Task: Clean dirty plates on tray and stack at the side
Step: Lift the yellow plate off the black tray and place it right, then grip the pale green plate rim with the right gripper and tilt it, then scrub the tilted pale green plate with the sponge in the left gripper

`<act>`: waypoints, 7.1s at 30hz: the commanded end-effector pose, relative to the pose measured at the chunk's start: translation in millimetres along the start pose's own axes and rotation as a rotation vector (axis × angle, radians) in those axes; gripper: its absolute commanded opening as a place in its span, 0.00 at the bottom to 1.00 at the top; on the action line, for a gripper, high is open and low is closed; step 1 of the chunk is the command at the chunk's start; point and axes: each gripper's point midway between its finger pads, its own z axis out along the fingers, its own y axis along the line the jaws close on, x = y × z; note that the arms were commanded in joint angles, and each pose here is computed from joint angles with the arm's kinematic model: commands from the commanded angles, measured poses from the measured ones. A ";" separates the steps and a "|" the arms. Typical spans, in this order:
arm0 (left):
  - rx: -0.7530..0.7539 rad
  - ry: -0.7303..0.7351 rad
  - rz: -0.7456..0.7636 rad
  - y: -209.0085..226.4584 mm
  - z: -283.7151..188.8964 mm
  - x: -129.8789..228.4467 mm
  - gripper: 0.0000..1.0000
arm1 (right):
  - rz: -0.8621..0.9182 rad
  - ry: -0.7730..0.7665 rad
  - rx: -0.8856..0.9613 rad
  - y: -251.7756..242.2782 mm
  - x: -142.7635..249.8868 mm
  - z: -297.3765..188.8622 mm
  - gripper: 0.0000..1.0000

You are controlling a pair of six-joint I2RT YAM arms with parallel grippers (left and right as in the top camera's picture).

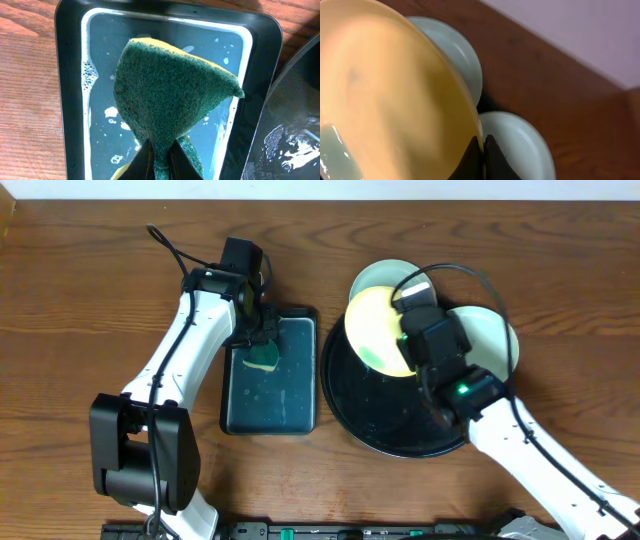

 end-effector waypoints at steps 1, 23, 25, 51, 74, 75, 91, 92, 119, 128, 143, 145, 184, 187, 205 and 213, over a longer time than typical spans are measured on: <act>-0.002 0.005 0.013 1.7 1.0 1.3 0.07 | -0.119 -0.049 0.093 -4.8 -18.6 -15.4 0.01; -0.002 0.006 0.013 1.7 1.0 1.3 0.07 | -0.119 -0.098 0.221 -6.5 -32.8 -32.5 0.01; -0.002 0.006 0.013 1.7 1.0 1.3 0.07 | -0.032 -0.086 0.227 -11.0 -27.8 -28.5 0.01; -0.002 0.006 0.013 1.7 1.0 1.3 0.08 | 1.159 0.174 0.262 -215.7 132.7 41.1 0.01; -0.002 0.006 0.013 1.7 1.0 1.5 0.07 | 1.327 0.636 0.361 -206.3 284.3 54.0 0.01; -0.002 0.006 0.013 1.7 1.0 1.5 0.08 | 1.325 0.635 0.359 -206.0 283.7 54.4 0.03; -0.002 0.006 0.013 1.7 1.0 1.5 0.08 | 1.002 0.349 -0.293 -140.0 176.1 89.6 0.51; -0.002 0.006 0.013 1.7 1.0 1.5 0.08 | 0.960 0.357 -0.292 -135.0 174.5 90.7 0.51; -0.002 0.006 0.013 1.7 1.0 1.5 0.08 | 0.824 0.514 -0.196 -97.5 203.7 100.6 0.15; -0.002 0.007 0.012 1.7 1.0 1.6 0.08 | 0.844 0.475 -0.233 -96.7 190.3 96.3 0.01; -0.002 0.006 0.012 1.7 1.0 1.4 0.07 | 0.846 0.454 -0.418 -62.1 148.8 52.9 0.01; -0.002 0.006 0.012 1.7 1.0 1.4 0.08 | 0.836 0.472 -0.469 -45.8 143.5 48.1 0.01; 0.302 -0.016 0.330 -212.9 -1.2 91.6 0.07 | 0.647 0.752 -0.491 52.9 179.0 54.0 0.01; 0.289 -0.027 0.304 -217.5 5.9 91.1 0.07 | 0.647 0.751 -0.491 52.9 179.0 54.1 0.01; 0.028 0.061 0.302 -182.8 111.1 100.9 0.08 | 0.647 0.755 -0.491 53.0 179.5 53.5 0.01; -0.057 0.047 0.213 -141.3 102.4 72.1 0.08 | 0.647 0.756 -0.491 53.1 179.7 53.3 0.01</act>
